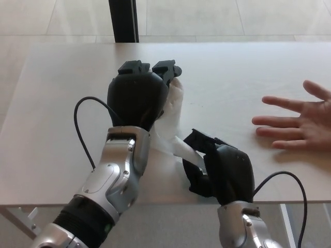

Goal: A toilet paper roll is kept in the middle of the desk infront of the robot. The robot places its left hand on the top of the toilet paper roll to hold it still and uses its right hand to tear off a piece of toilet paper from it and hands the paper to a person

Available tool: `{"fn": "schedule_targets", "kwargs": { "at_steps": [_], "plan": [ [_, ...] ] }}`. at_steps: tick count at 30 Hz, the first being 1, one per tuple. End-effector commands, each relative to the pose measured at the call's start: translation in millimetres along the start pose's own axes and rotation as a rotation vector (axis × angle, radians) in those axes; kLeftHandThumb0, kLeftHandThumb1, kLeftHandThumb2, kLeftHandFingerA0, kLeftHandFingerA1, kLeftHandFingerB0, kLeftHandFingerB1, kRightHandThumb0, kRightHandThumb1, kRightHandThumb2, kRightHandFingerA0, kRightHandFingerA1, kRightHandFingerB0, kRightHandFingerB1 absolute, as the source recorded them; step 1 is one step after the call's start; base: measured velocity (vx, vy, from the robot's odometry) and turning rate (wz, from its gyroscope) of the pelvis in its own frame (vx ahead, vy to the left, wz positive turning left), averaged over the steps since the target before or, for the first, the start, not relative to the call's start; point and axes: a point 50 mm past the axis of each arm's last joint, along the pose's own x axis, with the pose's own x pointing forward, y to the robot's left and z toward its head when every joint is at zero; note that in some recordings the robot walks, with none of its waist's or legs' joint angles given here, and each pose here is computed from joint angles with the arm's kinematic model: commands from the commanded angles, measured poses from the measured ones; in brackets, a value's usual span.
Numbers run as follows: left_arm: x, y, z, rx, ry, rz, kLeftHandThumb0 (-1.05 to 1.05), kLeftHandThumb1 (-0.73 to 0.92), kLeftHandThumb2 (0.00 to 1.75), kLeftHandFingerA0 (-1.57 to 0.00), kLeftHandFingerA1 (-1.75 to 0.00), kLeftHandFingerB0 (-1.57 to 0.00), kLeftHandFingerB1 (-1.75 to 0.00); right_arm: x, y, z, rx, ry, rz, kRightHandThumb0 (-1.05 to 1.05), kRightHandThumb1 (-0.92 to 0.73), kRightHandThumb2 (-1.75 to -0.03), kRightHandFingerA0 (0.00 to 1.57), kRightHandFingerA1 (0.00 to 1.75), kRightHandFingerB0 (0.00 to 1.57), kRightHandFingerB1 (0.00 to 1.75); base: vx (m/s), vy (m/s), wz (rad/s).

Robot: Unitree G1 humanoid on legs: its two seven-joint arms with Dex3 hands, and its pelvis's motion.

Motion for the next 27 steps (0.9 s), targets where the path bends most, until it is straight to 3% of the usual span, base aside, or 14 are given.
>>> {"fn": "schedule_targets", "kwargs": {
  "at_steps": [1, 2, 4, 6, 9, 11, 13, 15, 17, 19, 23, 24, 27],
  "plan": [
    [-17.8, -22.9, -20.4, 0.022, 0.088, -0.134, -0.18, 0.63, 0.65, -0.49, -0.50, -0.56, -0.57, -10.7, 1.2, -18.1, 0.056, 0.099, 0.026, -0.43, -0.72, -0.75, 1.00, 1.64, 0.86, 1.23, 0.00, 0.000, 0.00],
    [-18.0, -23.1, -20.4, 0.023, 0.088, -0.134, -0.18, 0.63, 0.65, -0.49, -0.50, -0.56, -0.56, -10.7, 1.2, -17.7, 0.072, 0.103, 0.019, -0.35, -0.83, -0.70, 0.94, 1.71, 0.80, 1.25, 0.00, 0.000, 0.00],
    [-18.9, -23.5, -20.6, 0.033, 0.084, -0.139, -0.19, 0.63, 0.66, -0.51, -0.50, -0.56, -0.53, -10.2, 1.5, -17.1, 0.141, 0.152, -0.001, -0.34, -0.82, -0.72, 0.94, 1.74, 0.79, 1.30, 0.00, 0.000, 0.00],
    [-20.3, -25.2, -21.2, 0.029, 0.095, -0.156, -0.19, 0.65, 0.64, -0.48, -0.47, -0.53, -0.53, -9.1, 0.6, -16.0, 0.215, 0.194, -0.047, -0.37, -0.83, -0.70, 0.92, 1.75, 0.76, 1.54, 0.00, 0.000, 0.00],
    [-22.0, -26.3, -21.8, -0.007, 0.112, -0.176, -0.17, 0.66, 0.64, -0.46, -0.46, -0.53, -0.52, -3.8, -4.1, -12.2, 0.356, 0.239, -0.100, -0.28, -0.75, -0.86, 0.85, 1.74, 0.75, 1.61, 0.00, 0.000, 0.00],
    [-22.4, -26.8, -22.3, -0.011, 0.119, -0.169, -0.17, 0.66, 0.64, -0.46, -0.44, -0.55, -0.51, -0.5, -7.0, -10.3, 0.380, 0.239, -0.121, -0.38, -0.83, -0.68, 0.83, 1.75, 0.70, 1.66, 0.00, 0.000, 0.00],
    [-22.4, -27.0, -22.4, -0.015, 0.127, -0.170, -0.17, 0.66, 0.64, -0.46, -0.44, -0.55, -0.51, 0.8, -8.1, -9.8, 0.386, 0.239, -0.125, -0.38, -0.83, -0.68, 0.83, 1.75, 0.70, 1.66, 0.00, 0.000, 0.00],
    [-22.5, -27.4, -22.2, 0.003, 0.128, -0.173, -0.19, 0.66, 0.63, -0.45, -0.45, -0.52, -0.52, 7.7, -14.5, -1.5, 0.465, 0.241, -0.162, -0.28, -0.74, -0.77, 0.85, 1.75, 0.71, 1.64, 0.00, 0.000, 0.00],
    [-23.3, -27.0, -22.0, -0.011, 0.134, -0.172, -0.19, 0.66, 0.64, -0.46, -0.46, -0.53, -0.52, 12.4, -18.6, 3.5, 0.496, 0.251, -0.185, -0.25, -0.60, -1.04, 0.90, 1.75, 0.77, 1.62, 0.00, 0.000, 0.00],
    [-22.9, -26.1, -23.0, -0.023, 0.146, -0.164, -0.17, 0.67, 0.65, -0.46, -0.47, -0.53, -0.53, 18.4, -23.7, 10.0, 0.552, 0.258, -0.221, -0.24, -0.48, -1.28, 0.91, 1.75, 0.77, 1.70, 0.00, 0.000, 0.00],
    [-21.7, -22.4, -28.5, -0.044, 0.167, -0.143, -0.17, 0.67, 0.65, -0.53, -0.48, -0.59, -0.53, 23.7, -33.4, 16.7, 0.647, 0.236, -0.254, -0.22, -0.44, -1.39, 0.97, 1.75, 0.80, 1.69, 0.00, 0.000, 0.00],
    [-21.6, -21.7, -30.3, -0.041, 0.170, -0.142, -0.15, 0.66, 0.64, -0.54, -0.48, -0.59, -0.53, 24.0, -35.3, 17.1, 0.656, 0.237, -0.257, -0.18, -0.45, -1.42, 0.97, 1.75, 0.83, 1.60, 0.00, 0.000, 0.00],
    [-21.7, -20.3, -35.3, -0.044, 0.181, -0.144, -0.16, 0.62, 0.62, -0.54, -0.47, -0.60, -0.52, 25.1, -41.9, 16.8, 0.680, 0.231, -0.257, -0.17, -0.44, -1.42, 0.98, 1.75, 0.82, 1.59, 0.00, 0.000, 0.00]
  ]
}}
